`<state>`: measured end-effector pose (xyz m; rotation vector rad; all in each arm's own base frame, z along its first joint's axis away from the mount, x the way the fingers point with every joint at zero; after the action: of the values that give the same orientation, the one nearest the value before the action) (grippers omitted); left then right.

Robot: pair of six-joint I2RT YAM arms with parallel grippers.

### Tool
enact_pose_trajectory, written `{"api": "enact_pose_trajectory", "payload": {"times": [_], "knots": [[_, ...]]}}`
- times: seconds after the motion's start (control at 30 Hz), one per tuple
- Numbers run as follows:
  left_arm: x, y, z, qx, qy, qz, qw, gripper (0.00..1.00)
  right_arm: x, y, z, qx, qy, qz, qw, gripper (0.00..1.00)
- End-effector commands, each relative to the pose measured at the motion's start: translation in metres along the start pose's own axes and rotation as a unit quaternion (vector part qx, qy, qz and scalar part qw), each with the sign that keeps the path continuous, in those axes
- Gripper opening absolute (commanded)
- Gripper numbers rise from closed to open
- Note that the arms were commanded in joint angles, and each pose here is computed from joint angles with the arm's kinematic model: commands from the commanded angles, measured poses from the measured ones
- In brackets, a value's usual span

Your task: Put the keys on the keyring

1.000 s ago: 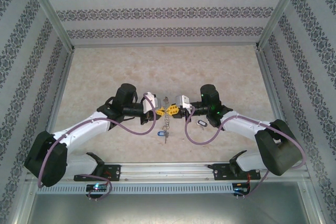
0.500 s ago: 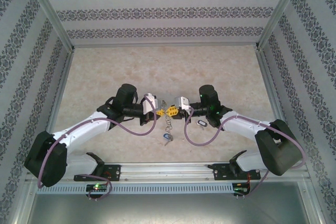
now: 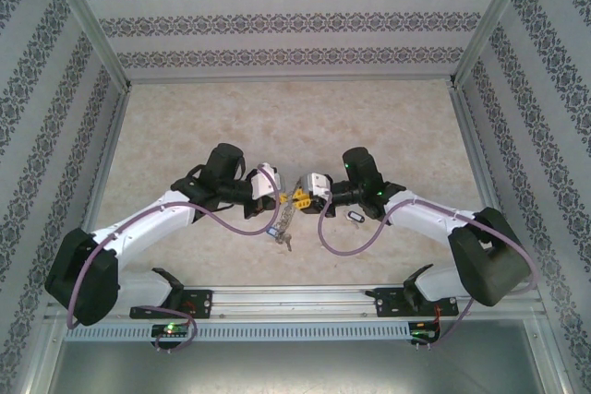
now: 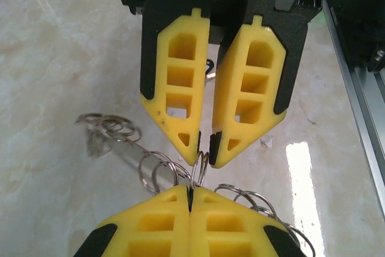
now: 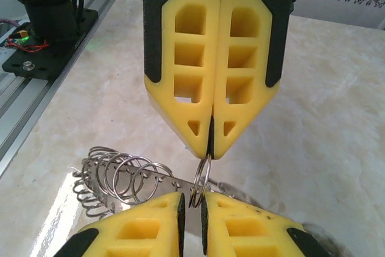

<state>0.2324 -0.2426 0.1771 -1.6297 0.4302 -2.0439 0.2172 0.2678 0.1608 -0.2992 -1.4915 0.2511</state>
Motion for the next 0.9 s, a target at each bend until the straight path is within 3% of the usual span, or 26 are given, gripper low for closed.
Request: {"api": "enact_pose_trajectory", "payload": {"times": [0.0,0.33,0.43,0.5,0.57,0.63,0.67,0.77,0.87], "knots": [[0.003,-0.001,0.006,0.003,0.011,0.007,1.000,0.00,0.004,0.001,-0.002,0.000,-0.006,0.000,1.000,0.16],[-0.006,0.009,0.004,-0.004,-0.014,0.000,1.000,0.00,-0.006,0.011,-0.013,-0.004,0.042,0.010,0.999,0.17],[-0.008,-0.001,0.021,0.047,-0.068,0.001,0.997,0.00,-0.015,0.012,-0.022,-0.035,0.056,0.030,0.997,0.20],[-0.011,-0.013,0.041,0.100,-0.125,0.006,0.987,0.10,-0.019,0.011,-0.030,-0.063,0.067,0.041,0.995,0.23],[-0.017,-0.024,0.054,0.135,-0.168,0.020,0.976,0.12,-0.019,0.009,-0.039,-0.096,0.078,0.042,0.991,0.25],[-0.027,-0.034,0.066,0.173,-0.220,0.040,0.959,0.15,-0.014,0.008,-0.056,-0.147,0.106,0.035,0.983,0.29],[-0.035,-0.041,0.075,0.200,-0.264,0.049,0.942,0.22,-0.013,0.008,-0.065,-0.166,0.123,0.041,0.977,0.30],[-0.060,-0.065,0.092,0.254,-0.375,0.067,0.889,0.31,-0.015,0.017,-0.083,-0.187,0.172,0.069,0.965,0.27],[-0.082,-0.083,0.098,0.277,-0.455,0.091,0.841,0.37,-0.012,0.035,-0.093,-0.205,0.201,0.089,0.954,0.30]]}}
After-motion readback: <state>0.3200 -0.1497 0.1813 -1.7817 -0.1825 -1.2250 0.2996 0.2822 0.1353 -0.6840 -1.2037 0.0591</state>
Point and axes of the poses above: each hand's point on the last joint's axis, 136 mm out from that joint toward the fingers, its own y axis out along the fingers, its own z axis along the line the jaws close on, x = y × z, the point moved 3 cm from there along -y, back along the fingers, and after that the axes turned 12 degrees about y, right-handed, at the moved point
